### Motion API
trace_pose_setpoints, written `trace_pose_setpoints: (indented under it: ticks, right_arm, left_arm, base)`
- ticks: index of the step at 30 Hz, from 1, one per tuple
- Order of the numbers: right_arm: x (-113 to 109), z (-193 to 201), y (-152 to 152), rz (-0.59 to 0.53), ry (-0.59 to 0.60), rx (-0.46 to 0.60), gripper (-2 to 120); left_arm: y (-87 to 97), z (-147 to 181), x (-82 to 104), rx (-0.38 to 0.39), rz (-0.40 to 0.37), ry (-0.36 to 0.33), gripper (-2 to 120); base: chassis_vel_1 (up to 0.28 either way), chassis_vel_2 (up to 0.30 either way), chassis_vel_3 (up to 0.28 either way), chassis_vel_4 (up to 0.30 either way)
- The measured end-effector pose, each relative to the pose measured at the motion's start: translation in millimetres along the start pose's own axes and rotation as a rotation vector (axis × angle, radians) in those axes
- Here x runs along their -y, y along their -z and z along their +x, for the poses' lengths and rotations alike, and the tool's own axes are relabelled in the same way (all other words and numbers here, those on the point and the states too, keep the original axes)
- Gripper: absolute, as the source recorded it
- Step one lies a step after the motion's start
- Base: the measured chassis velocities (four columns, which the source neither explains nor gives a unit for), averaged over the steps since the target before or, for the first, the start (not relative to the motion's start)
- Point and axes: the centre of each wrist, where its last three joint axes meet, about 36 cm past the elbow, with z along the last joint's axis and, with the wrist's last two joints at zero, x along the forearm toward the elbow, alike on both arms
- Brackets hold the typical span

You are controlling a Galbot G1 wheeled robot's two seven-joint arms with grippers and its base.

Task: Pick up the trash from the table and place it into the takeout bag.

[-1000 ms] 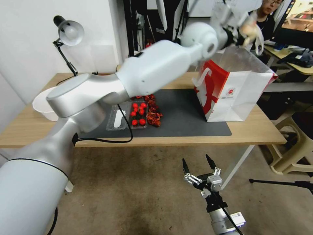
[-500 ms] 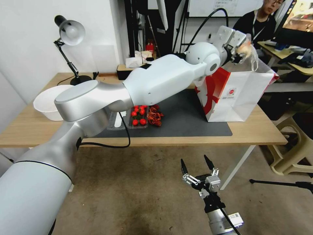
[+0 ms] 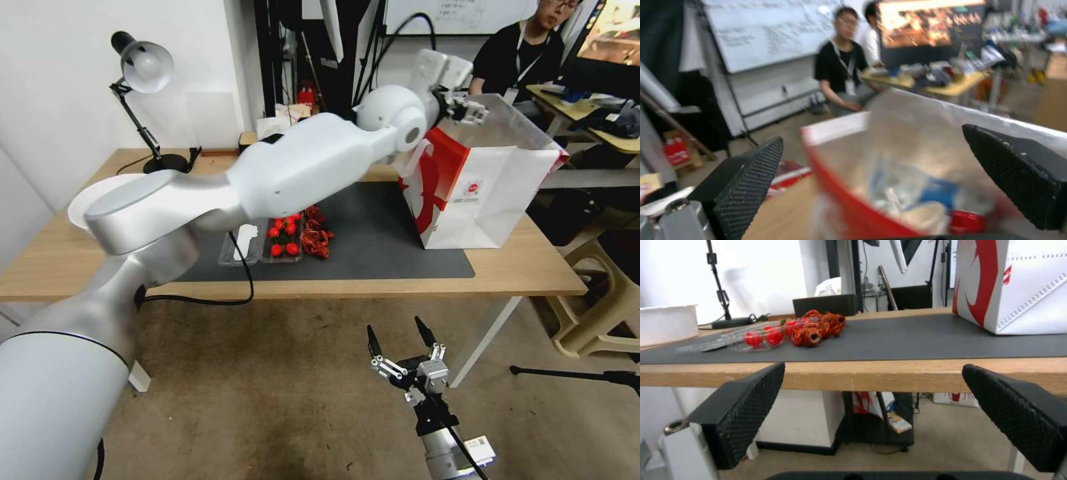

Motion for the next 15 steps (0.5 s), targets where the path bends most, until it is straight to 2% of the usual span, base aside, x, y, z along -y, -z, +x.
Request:
trace_pose_setpoints:
  ticks: [1, 3, 5, 7, 9, 11, 12, 13, 14, 15]
  right_arm:
    - [0.0, 0.0, 0.0, 0.0, 0.0, 0.0, 100]
    - [0.2, -0.4, 1.2, 0.0, -0.001, 0.003, 100]
    - [0.4, -0.5, 1.8, 0.0, -0.001, 0.003, 100]
    - [0.9, -0.5, 2.8, 0.0, -0.003, 0.004, 100]
    - [0.9, -0.5, 2.9, -0.001, -0.003, 0.004, 100]
    - [1.1, -0.4, 2.9, -0.001, -0.004, 0.003, 100]
    - [1.2, -0.4, 2.7, -0.001, -0.004, 0.003, 100]
    - [1.2, -0.4, 2.7, -0.001, -0.004, 0.003, 100]
    - [1.0, -0.6, 2.6, -0.002, -0.005, 0.003, 100]
    - [0.5, -0.7, 2.7, -0.003, -0.004, 0.004, 100]
  left_arm:
    - [0.0, 0.0, 0.0, 0.0, 0.0, 0.0, 100]
    - [-17.1, 23.2, -19.4, 0.066, 0.004, 0.019, 100]
    - [-23.3, 33.3, -25.1, 0.092, 0.005, 0.021, 100]
    - [-45.1, 59.8, -42.2, 0.177, 0.029, 0.032, 100]
    - [-51.8, 65.4, -46.7, 0.205, 0.036, 0.037, 100]
    - [-83.5, 91.1, -68.8, 0.328, 0.038, 0.07, 100]
    - [-91.4, 98.8, -73.0, 0.345, 0.041, 0.077, 100]
    - [-91.4, 98.8, -73.0, 0.345, 0.041, 0.077, 100]
    - [-106.6, 118.1, -80.0, 0.362, 0.056, 0.09, 100]
    - [-114.0, 131.0, -84.1, 0.371, 0.064, 0.098, 100]
  base:
    - [0.0, 0.0, 0.0, 0.0]
    - [0.0, 0.0, 0.0, 0.0]
    - [0.0, 0.0, 0.0, 0.0]
    - [0.0, 0.0, 0.0, 0.0]
    - [0.0, 0.0, 0.0, 0.0]
    - [0.0, 0.0, 0.0, 0.0]
    - [0.0, 0.0, 0.0, 0.0]
    - [0.0, 0.0, 0.0, 0.0]
    - [0.0, 0.0, 0.0, 0.0]
    - [0.0, 0.0, 0.0, 0.0]
